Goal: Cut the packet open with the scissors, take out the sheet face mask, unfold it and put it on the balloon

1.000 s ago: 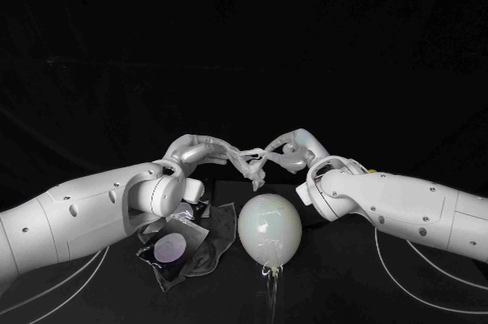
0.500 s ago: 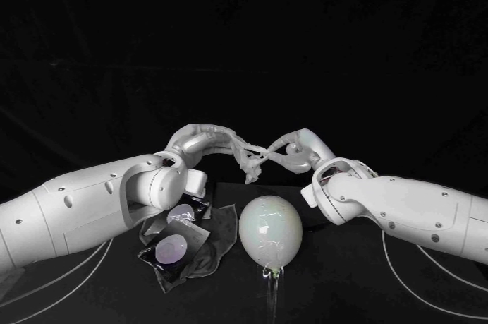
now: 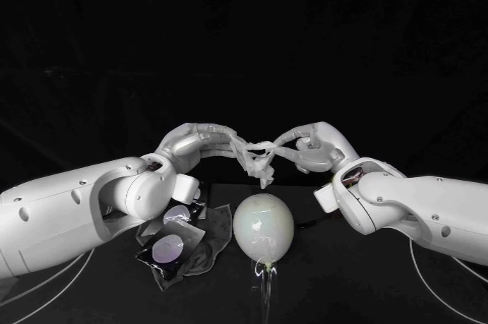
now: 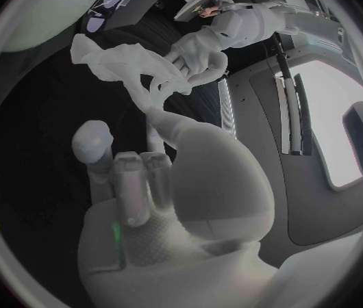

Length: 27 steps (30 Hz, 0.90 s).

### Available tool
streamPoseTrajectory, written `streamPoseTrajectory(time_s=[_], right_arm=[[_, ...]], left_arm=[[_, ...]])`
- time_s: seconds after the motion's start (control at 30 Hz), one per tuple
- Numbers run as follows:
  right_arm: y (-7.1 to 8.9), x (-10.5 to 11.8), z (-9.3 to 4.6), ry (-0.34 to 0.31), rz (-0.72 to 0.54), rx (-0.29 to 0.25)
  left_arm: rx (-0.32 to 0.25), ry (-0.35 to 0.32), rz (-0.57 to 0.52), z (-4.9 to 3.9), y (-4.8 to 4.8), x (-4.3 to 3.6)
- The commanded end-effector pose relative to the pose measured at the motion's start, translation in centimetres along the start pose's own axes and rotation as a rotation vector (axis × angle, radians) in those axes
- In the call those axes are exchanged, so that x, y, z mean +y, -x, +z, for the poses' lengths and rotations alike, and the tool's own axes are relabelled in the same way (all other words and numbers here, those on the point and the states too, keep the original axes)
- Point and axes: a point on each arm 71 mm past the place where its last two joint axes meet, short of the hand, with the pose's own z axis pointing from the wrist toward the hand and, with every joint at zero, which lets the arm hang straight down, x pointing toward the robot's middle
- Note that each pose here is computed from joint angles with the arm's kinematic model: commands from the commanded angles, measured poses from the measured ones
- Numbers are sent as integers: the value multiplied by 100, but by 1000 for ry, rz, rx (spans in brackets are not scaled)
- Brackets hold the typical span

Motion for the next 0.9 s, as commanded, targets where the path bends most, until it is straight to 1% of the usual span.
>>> streamPoseTrajectory(time_s=[0.03, 0.2, 0.37, 0.5, 0.63, 0.7, 0.83, 0.9], right_arm=[[14, 29, -70, 17, 94, 23], [61, -39, -165, -24, 143, 66], [38, -56, -292, -54, 181, 112], [19, -73, -375, -76, 202, 128], [-24, -96, -522, -105, 230, 152], [-41, -109, -583, -117, 238, 162], [-71, -143, -696, -142, 252, 176], [-90, -168, -758, -158, 260, 183]], left_arm=[[64, -15, -38, -54, -94, -8], [76, 5, -63, -133, -147, 50], [96, 27, -89, -195, -225, 117], [110, 43, -104, -236, -280, 166], [136, 72, -127, -322, -368, 254], [145, 86, -134, -360, -393, 290], [152, 112, -146, -437, -416, 365], [151, 128, -154, -492, -416, 418]])
